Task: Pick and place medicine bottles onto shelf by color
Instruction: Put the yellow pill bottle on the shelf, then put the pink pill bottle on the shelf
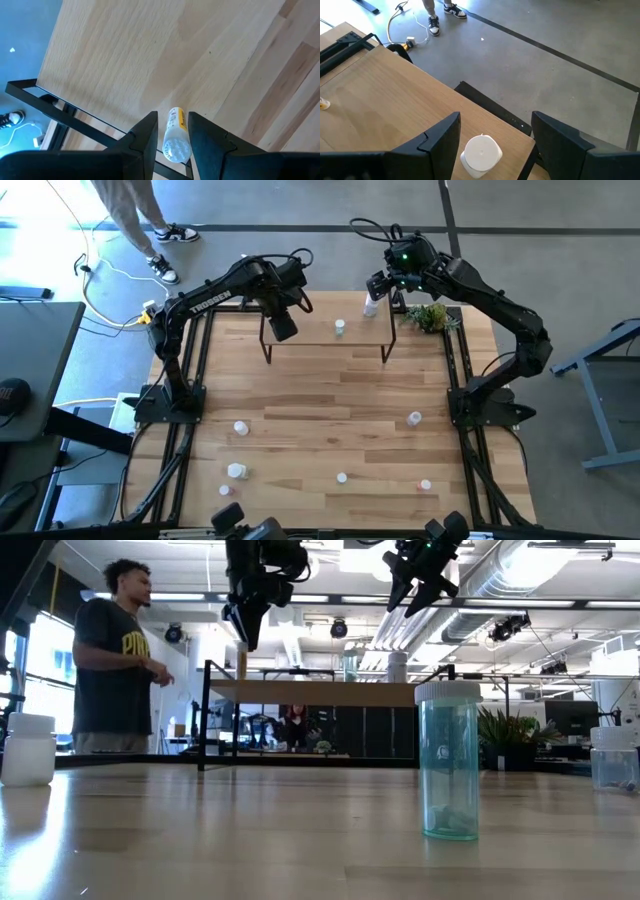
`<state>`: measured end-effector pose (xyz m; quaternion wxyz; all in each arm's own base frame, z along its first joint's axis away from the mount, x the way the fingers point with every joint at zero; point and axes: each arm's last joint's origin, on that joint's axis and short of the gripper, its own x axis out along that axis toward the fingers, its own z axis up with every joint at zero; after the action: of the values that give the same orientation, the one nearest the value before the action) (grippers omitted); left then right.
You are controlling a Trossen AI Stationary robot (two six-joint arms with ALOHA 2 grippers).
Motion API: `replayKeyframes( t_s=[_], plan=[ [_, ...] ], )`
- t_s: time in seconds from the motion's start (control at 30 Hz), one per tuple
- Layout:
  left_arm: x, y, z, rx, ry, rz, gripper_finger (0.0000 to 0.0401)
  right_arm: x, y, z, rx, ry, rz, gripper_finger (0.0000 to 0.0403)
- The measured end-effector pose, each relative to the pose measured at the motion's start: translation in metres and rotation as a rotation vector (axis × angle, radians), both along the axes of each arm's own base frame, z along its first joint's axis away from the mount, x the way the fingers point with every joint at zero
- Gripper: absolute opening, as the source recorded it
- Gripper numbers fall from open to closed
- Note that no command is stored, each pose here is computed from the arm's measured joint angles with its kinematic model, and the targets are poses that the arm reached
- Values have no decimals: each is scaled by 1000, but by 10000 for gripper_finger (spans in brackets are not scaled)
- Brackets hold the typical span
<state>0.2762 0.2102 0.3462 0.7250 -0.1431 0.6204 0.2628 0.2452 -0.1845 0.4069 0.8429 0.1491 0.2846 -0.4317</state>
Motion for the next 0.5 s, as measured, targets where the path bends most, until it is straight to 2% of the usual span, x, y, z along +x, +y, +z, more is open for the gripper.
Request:
replayKeyframes(
  t_s=[0.5],
  plan=[
    [3,3,2,30,-33,-16,100,0,0,0,-3,5,4,236]
  ],
)
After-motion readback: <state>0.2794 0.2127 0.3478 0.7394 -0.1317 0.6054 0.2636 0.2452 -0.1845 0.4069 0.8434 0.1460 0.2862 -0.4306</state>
